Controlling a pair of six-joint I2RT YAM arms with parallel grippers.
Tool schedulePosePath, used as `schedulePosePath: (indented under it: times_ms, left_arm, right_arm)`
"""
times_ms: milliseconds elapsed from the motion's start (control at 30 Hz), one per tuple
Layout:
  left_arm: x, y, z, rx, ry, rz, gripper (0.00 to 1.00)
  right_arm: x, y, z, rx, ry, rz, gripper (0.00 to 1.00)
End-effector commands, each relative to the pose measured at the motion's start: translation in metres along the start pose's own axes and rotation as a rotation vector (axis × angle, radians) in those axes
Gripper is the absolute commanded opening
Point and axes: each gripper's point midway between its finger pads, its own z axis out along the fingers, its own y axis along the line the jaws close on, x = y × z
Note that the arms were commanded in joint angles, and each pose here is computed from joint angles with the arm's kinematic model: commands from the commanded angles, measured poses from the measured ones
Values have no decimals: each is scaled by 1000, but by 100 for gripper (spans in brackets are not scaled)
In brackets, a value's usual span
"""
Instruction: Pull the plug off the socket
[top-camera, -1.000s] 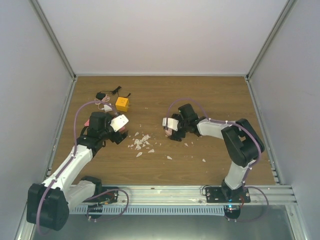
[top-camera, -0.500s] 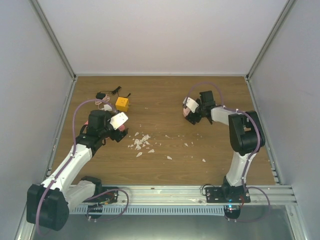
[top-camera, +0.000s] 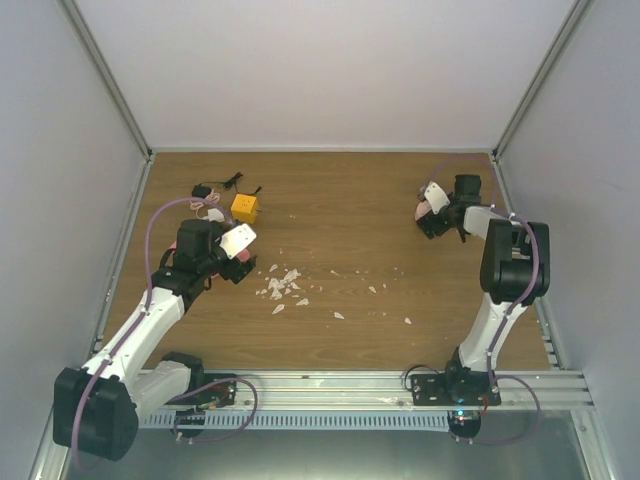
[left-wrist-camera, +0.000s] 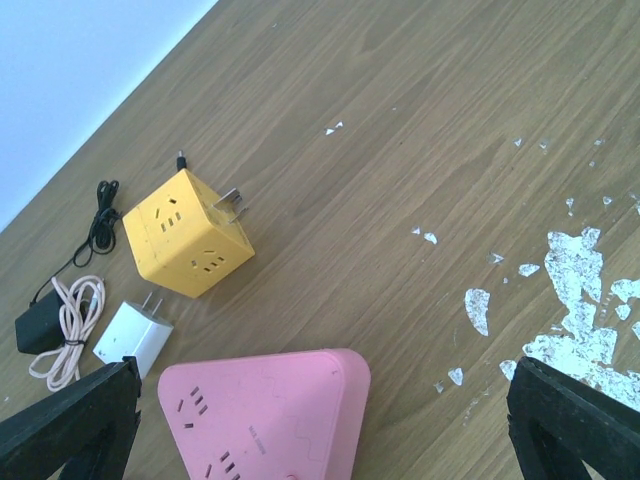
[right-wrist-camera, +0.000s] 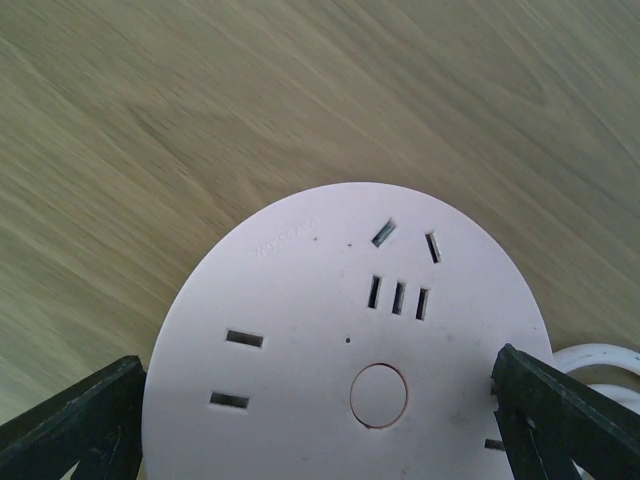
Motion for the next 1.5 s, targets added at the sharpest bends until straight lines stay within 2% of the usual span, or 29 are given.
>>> schedulePosePath:
  times_ms: [0,133,233,333,633,800,967,1100,1267,1367,1467]
  left_arm:
    - [-15,10,-4,-30,-48,5,99]
    - [-13,9,-1,-21,-43,-2,99]
    - [-14,7,2,0,-39,-19,99]
    - [-17,7,5,23,-32,-43,99]
    - [-47,16,14,131,-35,-163,99]
    - [-71,39,16,234,-56,-275,99]
    - [-94,97,10,269,-115,-443,99]
    - [-90,140,4,251,-147,-571,99]
    - [-64,180,-9,122,-155,-622,99]
    - [-43,182,-13,83,-140,-638,99]
    - [-17,162,-8,84,-89,-640,99]
  right_arm:
    - [78,20,3,-98,219,121,92]
    - [84,2,-5,-68,220,171,93]
    - [71,-4,-12,-68,181,186,96]
    - [42,-15,-28,-65,103,193,99]
    - [-58,-52,-101,-59,-152,178,100]
    - [-108,-59,-158,-57,-295,154,100]
    - [-142,-48,-212,-89,-440,160,100]
    - [-150,-22,-238,-172,-538,176,100]
    - [-144,11,-259,-222,-636,190,100]
    - [-130,29,-259,-230,-646,173,100]
    - [-112,42,-252,-217,-624,163,100]
